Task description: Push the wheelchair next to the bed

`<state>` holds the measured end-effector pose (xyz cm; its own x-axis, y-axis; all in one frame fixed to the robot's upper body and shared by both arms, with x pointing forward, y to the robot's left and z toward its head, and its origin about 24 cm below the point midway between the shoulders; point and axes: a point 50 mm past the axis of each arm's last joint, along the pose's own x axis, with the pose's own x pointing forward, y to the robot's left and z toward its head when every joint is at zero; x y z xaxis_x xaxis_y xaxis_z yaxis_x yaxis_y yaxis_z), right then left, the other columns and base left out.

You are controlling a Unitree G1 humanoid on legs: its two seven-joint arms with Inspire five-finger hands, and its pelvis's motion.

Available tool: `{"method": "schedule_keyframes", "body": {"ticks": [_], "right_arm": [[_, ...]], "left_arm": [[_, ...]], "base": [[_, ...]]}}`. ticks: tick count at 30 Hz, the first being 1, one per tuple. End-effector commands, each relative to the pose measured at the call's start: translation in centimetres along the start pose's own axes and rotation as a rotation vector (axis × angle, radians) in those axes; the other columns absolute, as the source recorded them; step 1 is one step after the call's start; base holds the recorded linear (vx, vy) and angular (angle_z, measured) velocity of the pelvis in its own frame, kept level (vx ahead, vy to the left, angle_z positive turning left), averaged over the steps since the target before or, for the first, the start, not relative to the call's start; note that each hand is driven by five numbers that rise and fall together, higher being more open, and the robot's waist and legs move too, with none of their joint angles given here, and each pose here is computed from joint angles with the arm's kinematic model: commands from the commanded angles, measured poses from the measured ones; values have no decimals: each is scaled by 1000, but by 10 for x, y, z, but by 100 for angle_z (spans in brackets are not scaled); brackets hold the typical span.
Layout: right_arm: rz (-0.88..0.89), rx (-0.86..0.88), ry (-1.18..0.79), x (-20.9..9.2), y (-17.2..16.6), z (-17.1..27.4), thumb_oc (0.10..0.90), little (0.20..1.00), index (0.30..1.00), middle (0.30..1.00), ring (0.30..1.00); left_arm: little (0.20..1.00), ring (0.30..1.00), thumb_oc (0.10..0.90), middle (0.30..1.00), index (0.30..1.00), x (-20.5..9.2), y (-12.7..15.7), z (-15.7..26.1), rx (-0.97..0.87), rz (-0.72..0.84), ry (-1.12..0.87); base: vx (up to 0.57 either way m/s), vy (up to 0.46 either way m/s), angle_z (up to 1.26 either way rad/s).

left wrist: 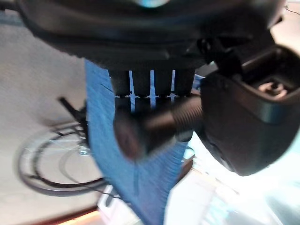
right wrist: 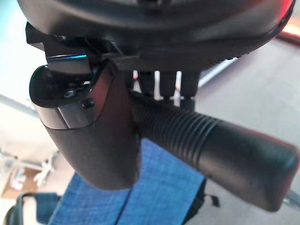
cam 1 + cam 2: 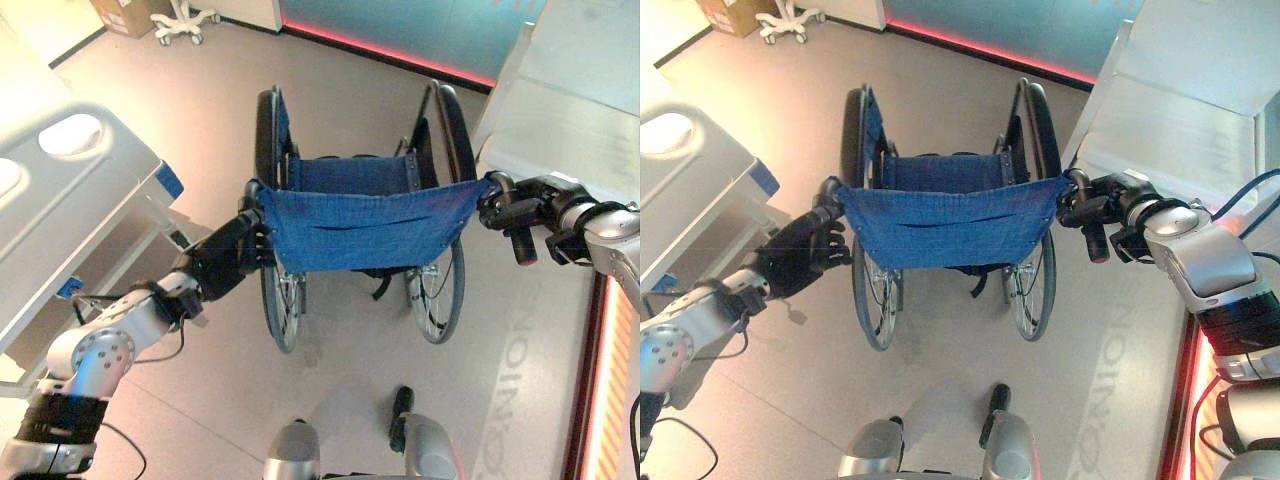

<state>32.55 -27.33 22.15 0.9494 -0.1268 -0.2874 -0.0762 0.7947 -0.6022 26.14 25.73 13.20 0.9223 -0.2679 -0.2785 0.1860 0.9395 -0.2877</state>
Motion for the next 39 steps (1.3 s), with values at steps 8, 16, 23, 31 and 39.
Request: {"method": "schedule_keyframes", "body": {"ticks": [8,16,23,31,39], "right_arm": [[100,-181,-286,-15,17,59,400,300,300,300,300],[113,-172,-275,0,36,41,400,300,300,300,300],[171,-157,-326,5,49,41,400,300,300,300,300],[157,-180,-357,-5,50,49,400,300,300,300,300],[89,-174,-363,-13,21,53,400,300,300,300,300]], "left_arm": [[300,300,400,300,300,-23,0,52,39,33,-311],[300,300,400,300,300,-18,1,36,49,16,-287],[300,300,400,300,300,-27,11,56,77,75,-315],[300,300,400,300,300,-30,15,86,84,91,-371],[300,300,400,300,300,-31,4,106,143,87,-466]], "base": [[369,-115,3],[479,9,-6],[496,42,-43],[451,75,12],[412,-249,58]]}}
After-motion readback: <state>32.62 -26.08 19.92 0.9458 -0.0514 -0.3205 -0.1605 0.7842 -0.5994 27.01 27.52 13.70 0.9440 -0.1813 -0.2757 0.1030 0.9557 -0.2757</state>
